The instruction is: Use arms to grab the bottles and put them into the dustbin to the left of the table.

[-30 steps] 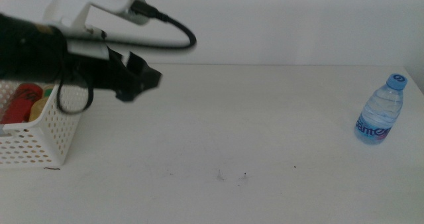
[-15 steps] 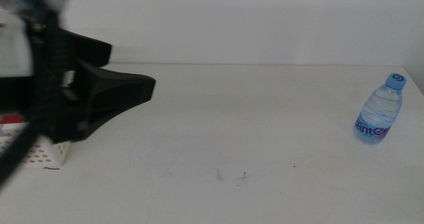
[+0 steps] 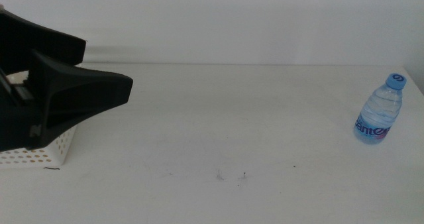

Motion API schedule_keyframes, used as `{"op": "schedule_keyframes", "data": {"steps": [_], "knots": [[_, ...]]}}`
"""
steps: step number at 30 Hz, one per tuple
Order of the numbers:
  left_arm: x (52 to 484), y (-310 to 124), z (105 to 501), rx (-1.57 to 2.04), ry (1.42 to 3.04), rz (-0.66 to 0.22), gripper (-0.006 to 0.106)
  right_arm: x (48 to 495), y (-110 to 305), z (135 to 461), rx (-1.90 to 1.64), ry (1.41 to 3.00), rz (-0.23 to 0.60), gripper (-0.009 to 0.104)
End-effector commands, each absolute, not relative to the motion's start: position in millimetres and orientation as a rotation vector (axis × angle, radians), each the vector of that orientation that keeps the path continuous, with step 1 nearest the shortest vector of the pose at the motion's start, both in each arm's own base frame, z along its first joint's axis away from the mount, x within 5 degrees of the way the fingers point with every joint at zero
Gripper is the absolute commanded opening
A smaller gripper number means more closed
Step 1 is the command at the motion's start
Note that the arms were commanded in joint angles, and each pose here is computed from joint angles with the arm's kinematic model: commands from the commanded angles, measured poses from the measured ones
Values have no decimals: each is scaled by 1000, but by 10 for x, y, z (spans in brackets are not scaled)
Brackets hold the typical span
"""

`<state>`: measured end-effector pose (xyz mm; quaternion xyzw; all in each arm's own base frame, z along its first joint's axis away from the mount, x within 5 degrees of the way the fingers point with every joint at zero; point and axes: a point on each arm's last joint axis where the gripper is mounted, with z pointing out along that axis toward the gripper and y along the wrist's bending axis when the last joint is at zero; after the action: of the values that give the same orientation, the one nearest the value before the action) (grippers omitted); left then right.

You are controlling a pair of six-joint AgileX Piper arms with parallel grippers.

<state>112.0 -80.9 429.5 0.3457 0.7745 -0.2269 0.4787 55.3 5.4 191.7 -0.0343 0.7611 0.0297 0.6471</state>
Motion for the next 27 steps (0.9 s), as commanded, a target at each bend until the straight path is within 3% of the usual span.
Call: {"op": "schedule_keyframes", "data": {"steps": [1,9,18,27], "knots": [[1104,-807,4310,839,1889,-560,82,552,51,1914,-82,1722,58,90],[1114,-806,4321,831,1876,-553,82,559,45,1965,-113,1663,19,90],[1114,-806,4321,831,1876,-553,82,645,56,2157,-147,1483,-23,90],[1108,-802,4323,831,1874,-549,82,1109,109,2045,-152,1622,13,90]]}}
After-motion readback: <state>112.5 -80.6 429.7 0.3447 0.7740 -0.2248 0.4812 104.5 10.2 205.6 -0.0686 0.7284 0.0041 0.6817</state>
